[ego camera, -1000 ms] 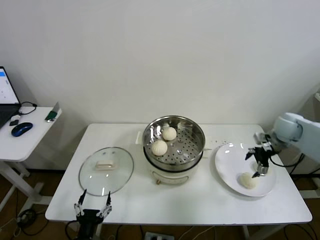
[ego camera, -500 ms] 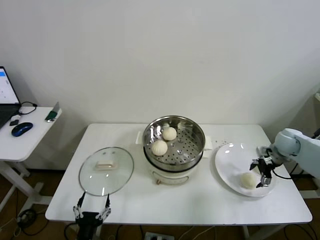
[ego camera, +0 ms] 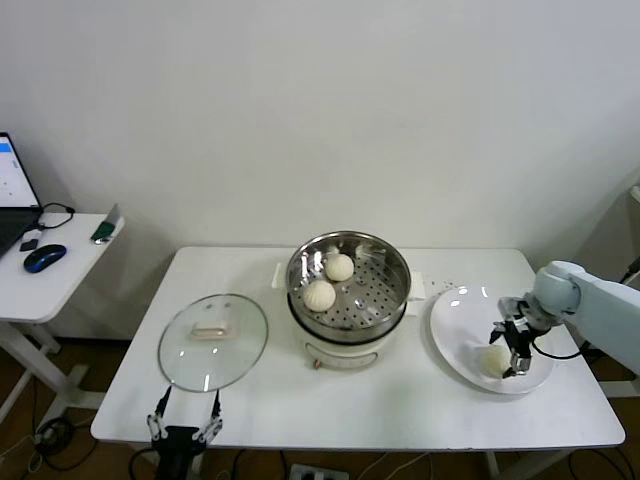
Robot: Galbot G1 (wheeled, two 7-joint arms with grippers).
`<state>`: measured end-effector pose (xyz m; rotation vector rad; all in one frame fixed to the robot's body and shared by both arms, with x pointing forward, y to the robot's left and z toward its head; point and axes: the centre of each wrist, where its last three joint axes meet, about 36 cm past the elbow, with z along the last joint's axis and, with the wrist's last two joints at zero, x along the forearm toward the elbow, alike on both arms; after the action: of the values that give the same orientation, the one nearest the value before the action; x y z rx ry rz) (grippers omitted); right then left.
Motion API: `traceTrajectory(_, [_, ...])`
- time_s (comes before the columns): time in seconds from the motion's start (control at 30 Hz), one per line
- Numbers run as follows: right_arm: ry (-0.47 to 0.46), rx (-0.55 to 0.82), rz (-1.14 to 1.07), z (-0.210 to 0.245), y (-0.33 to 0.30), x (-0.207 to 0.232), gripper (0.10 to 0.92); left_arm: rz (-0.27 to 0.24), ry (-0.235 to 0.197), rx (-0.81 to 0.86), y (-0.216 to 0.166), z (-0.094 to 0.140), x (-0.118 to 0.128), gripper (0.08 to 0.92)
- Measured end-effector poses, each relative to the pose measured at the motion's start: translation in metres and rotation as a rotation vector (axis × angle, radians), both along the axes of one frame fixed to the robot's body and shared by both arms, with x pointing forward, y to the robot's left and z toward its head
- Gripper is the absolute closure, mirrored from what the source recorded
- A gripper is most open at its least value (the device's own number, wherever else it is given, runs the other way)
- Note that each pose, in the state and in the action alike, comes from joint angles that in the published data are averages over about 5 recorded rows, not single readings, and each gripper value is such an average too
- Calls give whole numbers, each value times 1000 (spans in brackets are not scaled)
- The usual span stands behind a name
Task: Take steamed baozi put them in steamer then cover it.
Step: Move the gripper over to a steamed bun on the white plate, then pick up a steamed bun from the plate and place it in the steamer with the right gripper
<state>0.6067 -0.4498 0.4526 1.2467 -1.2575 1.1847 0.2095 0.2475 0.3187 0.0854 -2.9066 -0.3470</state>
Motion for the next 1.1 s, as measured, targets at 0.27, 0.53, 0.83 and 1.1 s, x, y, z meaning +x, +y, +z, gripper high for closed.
traceTrajectory(0.27, [13,-17,28,-1,-1,2,280,-5,2,12,-2,-1,-1,177])
traceTrajectory(0.53, [8,-21,50,4,-1,7,304,-8,1,19,-2,-1,1,177])
traceTrajectory(0.83, [-15,-11,117,27,5,21,315,-11,2,16,-4,-2,1,177])
traceTrajectory(1.1, [-70,-35,346,103,33,56,318,-16,3,18,-6,-1,2,177])
